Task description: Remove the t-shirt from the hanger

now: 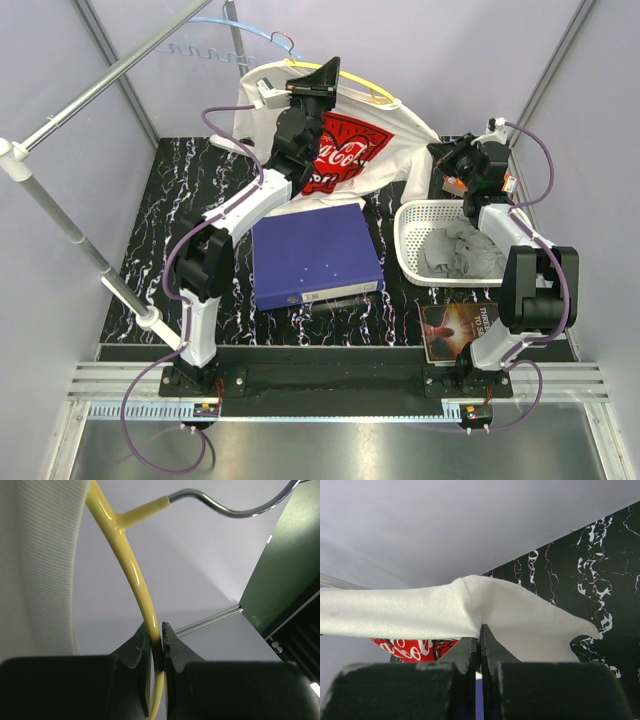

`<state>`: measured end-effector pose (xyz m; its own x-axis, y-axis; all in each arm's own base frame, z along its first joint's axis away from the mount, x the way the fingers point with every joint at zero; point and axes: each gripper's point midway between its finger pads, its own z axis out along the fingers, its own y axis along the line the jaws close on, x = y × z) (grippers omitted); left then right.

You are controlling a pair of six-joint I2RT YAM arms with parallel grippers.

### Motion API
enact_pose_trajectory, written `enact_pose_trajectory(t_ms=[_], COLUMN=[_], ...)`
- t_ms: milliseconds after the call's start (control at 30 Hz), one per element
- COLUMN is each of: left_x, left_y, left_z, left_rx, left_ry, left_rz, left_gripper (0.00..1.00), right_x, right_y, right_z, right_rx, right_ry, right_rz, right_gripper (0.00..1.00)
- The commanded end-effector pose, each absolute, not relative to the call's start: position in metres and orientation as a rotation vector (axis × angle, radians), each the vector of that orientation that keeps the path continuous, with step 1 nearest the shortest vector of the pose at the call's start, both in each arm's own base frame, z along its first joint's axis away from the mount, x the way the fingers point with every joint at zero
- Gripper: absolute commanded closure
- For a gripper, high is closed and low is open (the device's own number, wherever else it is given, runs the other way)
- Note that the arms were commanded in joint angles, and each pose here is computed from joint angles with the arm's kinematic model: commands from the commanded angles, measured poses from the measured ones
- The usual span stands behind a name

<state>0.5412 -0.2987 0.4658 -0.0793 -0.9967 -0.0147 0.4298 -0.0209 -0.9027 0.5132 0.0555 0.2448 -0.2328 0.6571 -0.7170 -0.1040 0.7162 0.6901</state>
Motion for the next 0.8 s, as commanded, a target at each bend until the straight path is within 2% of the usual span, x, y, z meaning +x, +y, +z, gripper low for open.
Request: enact_pose_trajectory(t_ms=[0, 333, 767], left_x=[0.457, 0.44, 0.44], left_y=[-0.166, -0.147, -0.136], left_z=[0.635, 0.638, 0.632], left_rx=[-0.79, -0.762, -0.786], left_ry=[0.341, 0.364, 0.354], left_rz=[-1.45, -1.326, -1.283], left_gripper=[1.0, 1.0, 1.0], right_x=[0.507, 0.494, 0.496], right_y=[-0.023, -0.062, -0.071], right_z=[0.194, 0.182, 0.185], right_rx=[0.738, 0.907, 0.942], right_ry=[1.718, 1.686, 1.675], right_rz=[0.451, 0.377, 0.408], right_gripper=[1.0, 1.0, 1.0])
